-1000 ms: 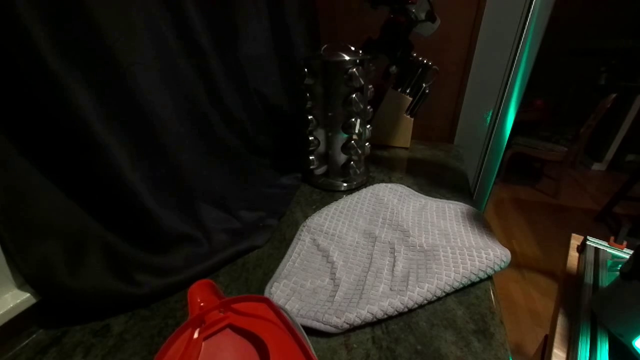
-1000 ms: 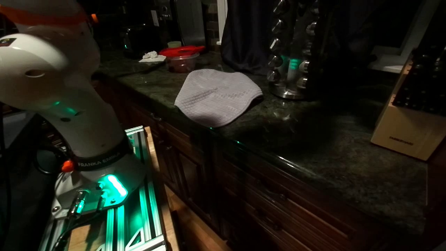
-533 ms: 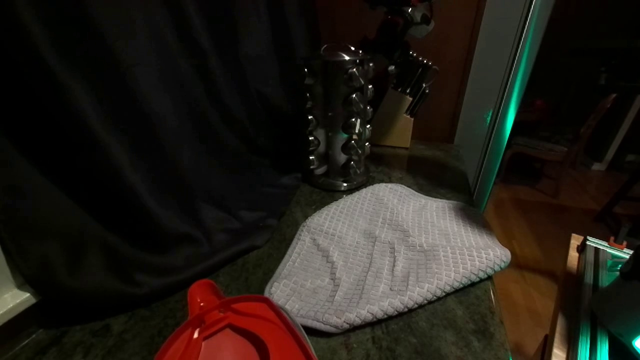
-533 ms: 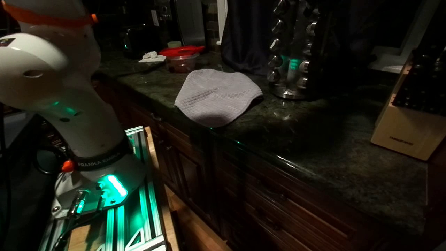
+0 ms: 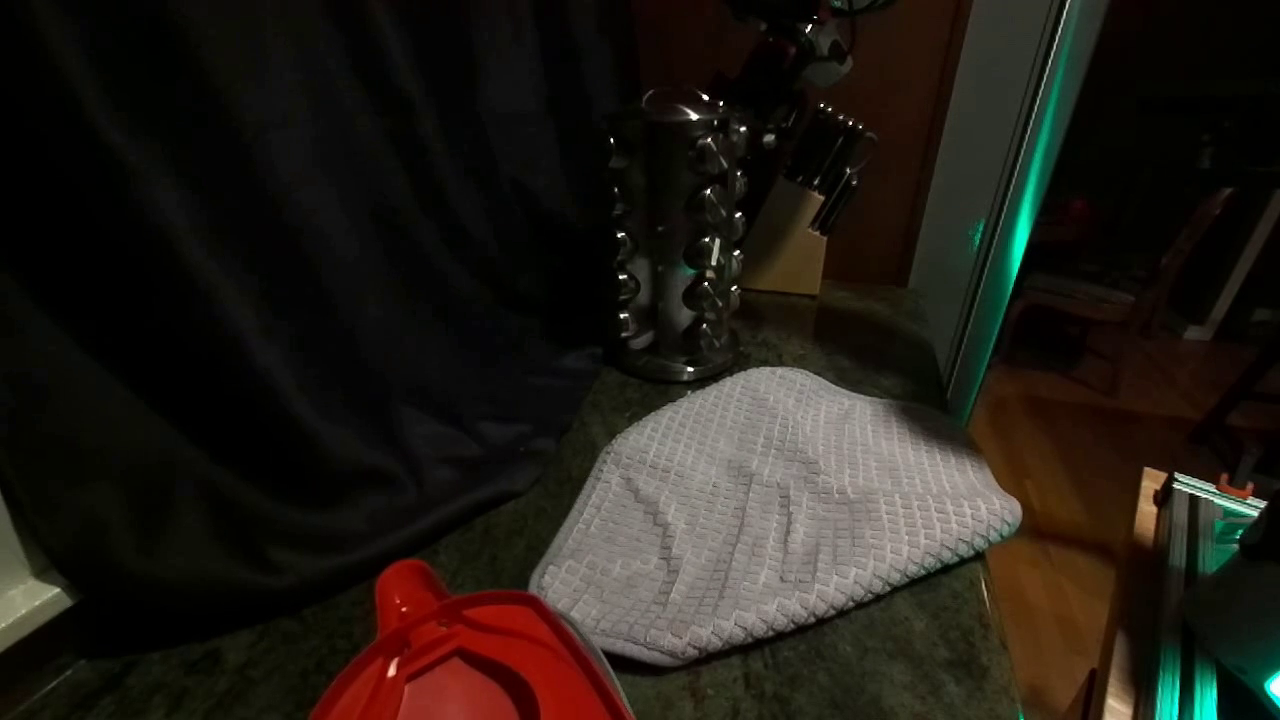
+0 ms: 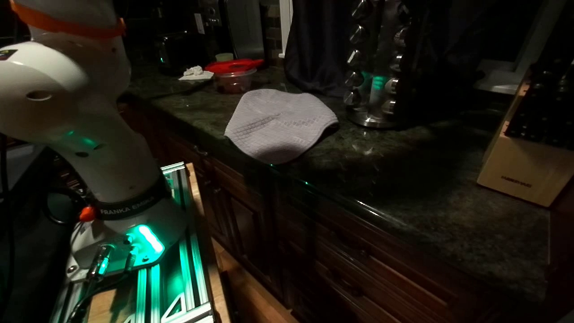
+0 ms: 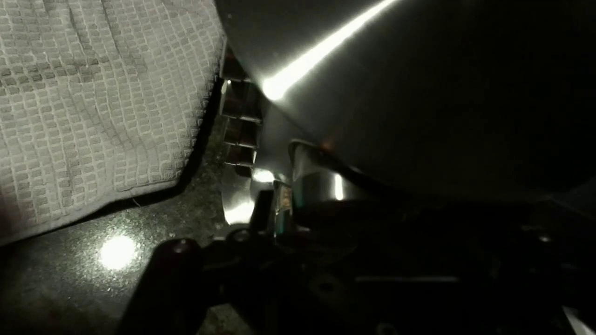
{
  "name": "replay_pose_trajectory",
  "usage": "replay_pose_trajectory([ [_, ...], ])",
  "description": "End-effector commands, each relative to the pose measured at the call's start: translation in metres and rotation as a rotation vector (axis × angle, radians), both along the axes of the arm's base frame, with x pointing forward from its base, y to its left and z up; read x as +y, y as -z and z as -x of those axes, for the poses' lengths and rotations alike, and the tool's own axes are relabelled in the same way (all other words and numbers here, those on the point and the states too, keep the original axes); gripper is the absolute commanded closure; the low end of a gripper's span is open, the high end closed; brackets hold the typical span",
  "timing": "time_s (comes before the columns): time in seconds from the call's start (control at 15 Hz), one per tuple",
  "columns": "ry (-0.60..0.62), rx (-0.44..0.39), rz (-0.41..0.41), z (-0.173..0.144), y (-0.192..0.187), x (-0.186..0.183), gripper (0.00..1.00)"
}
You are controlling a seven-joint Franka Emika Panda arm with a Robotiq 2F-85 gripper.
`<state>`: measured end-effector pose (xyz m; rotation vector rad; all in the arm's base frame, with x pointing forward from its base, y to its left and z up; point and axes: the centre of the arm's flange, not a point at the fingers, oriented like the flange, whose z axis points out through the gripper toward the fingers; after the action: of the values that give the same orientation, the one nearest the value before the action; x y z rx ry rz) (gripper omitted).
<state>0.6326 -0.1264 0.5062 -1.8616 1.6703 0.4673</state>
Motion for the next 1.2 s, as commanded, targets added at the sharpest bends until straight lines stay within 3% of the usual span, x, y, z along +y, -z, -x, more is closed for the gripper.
replay_pose_trajectory([
  [0.0,-0.041,0.002,-0.082,-0.011,0.002,-0.009,0.0],
  [0.27,-0.054,0.025,-0.15,-0.01,0.001,-0.016,0.0],
  [0.93,-0.057,0.075,-0.231,-0.02,0.02,-0.018,0.0],
  [1.13,-0.056,0.077,-0.256,-0.021,0.023,-0.018,0.04],
])
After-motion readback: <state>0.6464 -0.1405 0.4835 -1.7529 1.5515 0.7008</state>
